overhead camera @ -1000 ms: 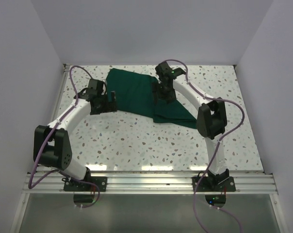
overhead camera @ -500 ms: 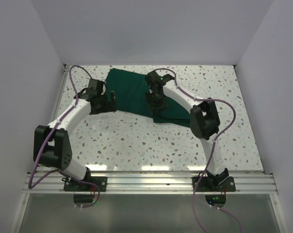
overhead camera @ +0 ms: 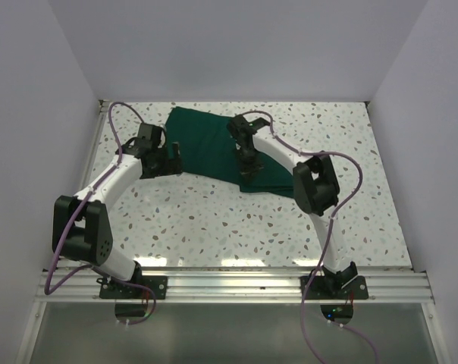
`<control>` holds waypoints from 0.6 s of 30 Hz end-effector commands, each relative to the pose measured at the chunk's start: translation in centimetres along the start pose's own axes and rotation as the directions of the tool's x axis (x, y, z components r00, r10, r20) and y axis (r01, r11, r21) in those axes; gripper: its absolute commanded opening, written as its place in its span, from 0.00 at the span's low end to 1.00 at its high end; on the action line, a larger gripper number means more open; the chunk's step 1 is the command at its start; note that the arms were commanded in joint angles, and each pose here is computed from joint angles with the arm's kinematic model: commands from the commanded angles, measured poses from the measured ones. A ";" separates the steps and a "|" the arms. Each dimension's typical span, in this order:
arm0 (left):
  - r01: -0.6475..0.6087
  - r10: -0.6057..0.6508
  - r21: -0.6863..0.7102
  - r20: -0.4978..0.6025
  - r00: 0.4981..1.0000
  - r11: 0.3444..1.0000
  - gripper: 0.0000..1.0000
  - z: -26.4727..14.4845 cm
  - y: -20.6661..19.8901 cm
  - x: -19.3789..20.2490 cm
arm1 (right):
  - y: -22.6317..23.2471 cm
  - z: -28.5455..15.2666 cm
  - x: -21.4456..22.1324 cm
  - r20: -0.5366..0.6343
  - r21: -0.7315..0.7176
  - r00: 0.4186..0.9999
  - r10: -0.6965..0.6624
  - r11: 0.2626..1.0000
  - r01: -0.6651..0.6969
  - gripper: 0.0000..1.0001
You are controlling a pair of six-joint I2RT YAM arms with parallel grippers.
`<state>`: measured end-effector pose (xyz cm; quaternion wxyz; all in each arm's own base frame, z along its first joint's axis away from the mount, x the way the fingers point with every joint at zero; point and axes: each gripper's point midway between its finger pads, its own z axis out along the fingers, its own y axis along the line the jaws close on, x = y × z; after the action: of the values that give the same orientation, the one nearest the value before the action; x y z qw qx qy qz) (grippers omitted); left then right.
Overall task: Open and lay out the surgical kit
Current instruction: Open the surgical kit at the center of the board.
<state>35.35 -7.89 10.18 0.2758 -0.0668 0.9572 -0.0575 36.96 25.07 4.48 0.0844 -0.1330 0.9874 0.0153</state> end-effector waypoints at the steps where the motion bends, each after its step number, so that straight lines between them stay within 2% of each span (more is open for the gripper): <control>1: -0.021 0.021 0.004 0.026 0.999 1.000 1.00 0.1 -0.1 -0.8 | -4.0 -4.7 -2.8 0.118 0.063 0.991 0.059 0.996 -0.067 0.00; 5: -0.024 0.024 0.007 0.029 0.999 1.000 1.00 0.0 -0.3 -1.0 | -9.9 -7.9 -5.1 0.235 0.142 0.955 0.182 0.965 -0.219 0.00; 7: -0.021 0.021 0.008 0.030 0.999 1.000 1.00 0.0 -0.3 -1.0 | -13.6 -8.3 -5.6 0.257 0.164 0.932 0.255 0.939 -0.302 0.00; 15: -0.023 0.023 0.025 0.028 0.999 0.999 1.00 0.0 -0.7 -1.5 | -23.2 -5.1 -4.9 0.213 0.232 0.868 0.449 0.840 -0.491 0.00; 16: -0.023 0.023 0.026 0.031 0.999 0.999 1.00 -0.1 -0.8 -1.7 | -23.9 -4.9 -4.8 0.206 0.234 0.862 0.463 0.832 -0.503 0.11; 17: -0.025 0.024 0.034 0.027 0.999 0.999 1.00 -0.1 -1.0 -1.7 | -24.5 -4.7 -4.9 0.204 0.235 0.856 0.475 0.825 -0.514 0.32; 18: -0.023 0.022 0.040 0.025 0.999 0.999 1.00 -0.1 -1.1 -1.7 | -25.9 -4.6 -4.9 0.214 0.245 0.840 0.498 0.805 -0.540 0.74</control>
<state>35.36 -8.01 9.54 0.2651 -0.0659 0.9602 -0.0580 47.34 2.35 9.48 0.1673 0.1470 0.9711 -0.0861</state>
